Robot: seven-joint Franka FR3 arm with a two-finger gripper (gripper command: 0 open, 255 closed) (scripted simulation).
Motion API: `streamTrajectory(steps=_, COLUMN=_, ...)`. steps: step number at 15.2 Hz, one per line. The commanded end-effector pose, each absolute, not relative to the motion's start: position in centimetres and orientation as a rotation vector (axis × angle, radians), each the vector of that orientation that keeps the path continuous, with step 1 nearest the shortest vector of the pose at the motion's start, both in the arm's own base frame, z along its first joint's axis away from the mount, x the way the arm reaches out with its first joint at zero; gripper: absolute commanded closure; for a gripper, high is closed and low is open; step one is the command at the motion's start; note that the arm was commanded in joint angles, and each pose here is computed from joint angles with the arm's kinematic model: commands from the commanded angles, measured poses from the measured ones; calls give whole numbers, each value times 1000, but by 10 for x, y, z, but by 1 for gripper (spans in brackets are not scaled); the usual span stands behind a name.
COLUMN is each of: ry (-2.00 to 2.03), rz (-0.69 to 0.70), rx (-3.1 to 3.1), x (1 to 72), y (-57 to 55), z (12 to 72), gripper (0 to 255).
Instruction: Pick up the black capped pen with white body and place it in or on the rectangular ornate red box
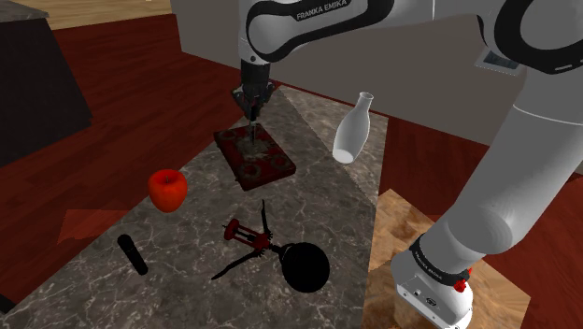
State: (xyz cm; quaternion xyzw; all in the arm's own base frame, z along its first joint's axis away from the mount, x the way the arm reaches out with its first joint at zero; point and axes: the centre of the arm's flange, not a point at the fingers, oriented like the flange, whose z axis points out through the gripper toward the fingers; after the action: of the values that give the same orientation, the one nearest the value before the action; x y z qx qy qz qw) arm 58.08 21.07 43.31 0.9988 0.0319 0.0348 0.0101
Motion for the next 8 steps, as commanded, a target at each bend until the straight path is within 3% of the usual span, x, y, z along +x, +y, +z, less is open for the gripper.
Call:
streamTrajectory(steps=1, ry=100, rz=109, rx=3118, x=581, y=211, z=433, gripper=0)
streamTrajectory(steps=6, ry=100, rz=109, rx=3118, x=581, y=211, z=433, gripper=0)
streamTrajectory(steps=8, ry=100, rz=109, rx=3118, x=579, y=211, z=459, gripper=0)
